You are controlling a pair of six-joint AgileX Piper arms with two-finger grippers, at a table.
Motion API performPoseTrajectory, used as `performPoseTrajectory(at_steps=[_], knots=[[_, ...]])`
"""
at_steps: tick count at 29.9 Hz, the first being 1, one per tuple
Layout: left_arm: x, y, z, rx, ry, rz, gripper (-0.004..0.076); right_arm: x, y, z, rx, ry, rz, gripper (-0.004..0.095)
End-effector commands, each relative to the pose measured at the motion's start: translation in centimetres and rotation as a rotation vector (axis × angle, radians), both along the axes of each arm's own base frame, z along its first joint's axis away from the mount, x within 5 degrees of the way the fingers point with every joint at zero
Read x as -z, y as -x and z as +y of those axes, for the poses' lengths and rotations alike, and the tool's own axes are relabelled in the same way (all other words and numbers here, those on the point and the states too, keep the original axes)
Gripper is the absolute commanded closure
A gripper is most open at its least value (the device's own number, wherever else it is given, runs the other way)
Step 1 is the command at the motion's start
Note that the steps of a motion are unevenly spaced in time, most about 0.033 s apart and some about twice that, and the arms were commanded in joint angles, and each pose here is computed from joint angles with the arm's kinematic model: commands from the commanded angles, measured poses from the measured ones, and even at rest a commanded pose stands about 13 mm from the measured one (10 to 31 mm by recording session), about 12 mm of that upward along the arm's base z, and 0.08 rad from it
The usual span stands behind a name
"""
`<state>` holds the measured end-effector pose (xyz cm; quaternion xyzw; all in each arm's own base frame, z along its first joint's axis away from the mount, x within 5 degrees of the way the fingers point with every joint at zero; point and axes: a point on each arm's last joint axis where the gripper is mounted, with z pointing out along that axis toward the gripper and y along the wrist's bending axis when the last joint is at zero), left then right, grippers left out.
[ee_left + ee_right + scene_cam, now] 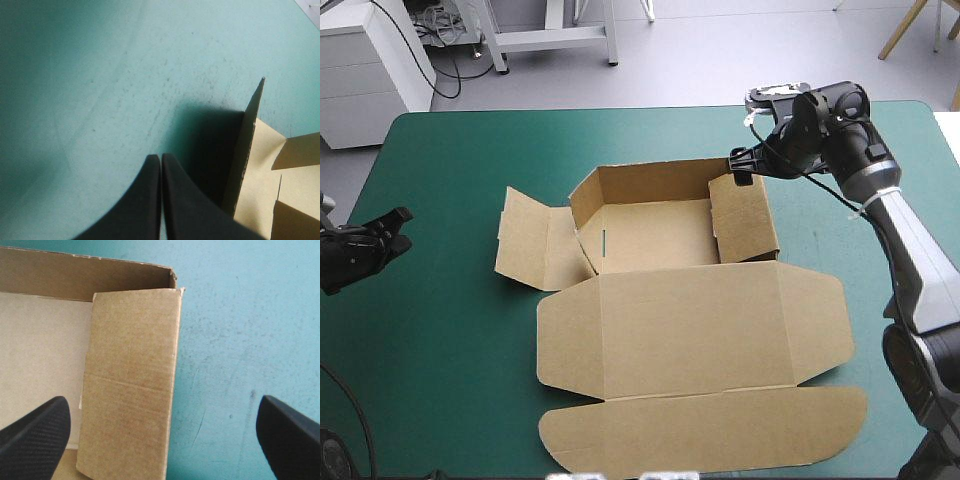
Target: Fold the box
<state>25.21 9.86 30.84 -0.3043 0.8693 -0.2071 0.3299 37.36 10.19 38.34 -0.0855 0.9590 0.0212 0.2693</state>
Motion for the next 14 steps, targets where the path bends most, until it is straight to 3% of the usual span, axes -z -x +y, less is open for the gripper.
performPoseTrajectory(at_steps=[1, 8, 14], knots=[[-1.8, 0.1, -0.1, -0.039, 0.001, -0.086, 0.0734, -4.8, 2.5, -1.1, 0.0, -0.023, -0.153, -0.0006], [-1.7, 0.1, 0.0, -0.038, -0.01, -0.082, 0.0734, -7.6, 5.0, -1.8, -0.013, -0.045, -0.228, -0.0006], [-1.7, 0.1, 0.0, -0.037, -0.017, -0.078, 0.0734, -6.1, 4.7, -1.7, -0.013, -0.03, -0.181, -0.0006]])
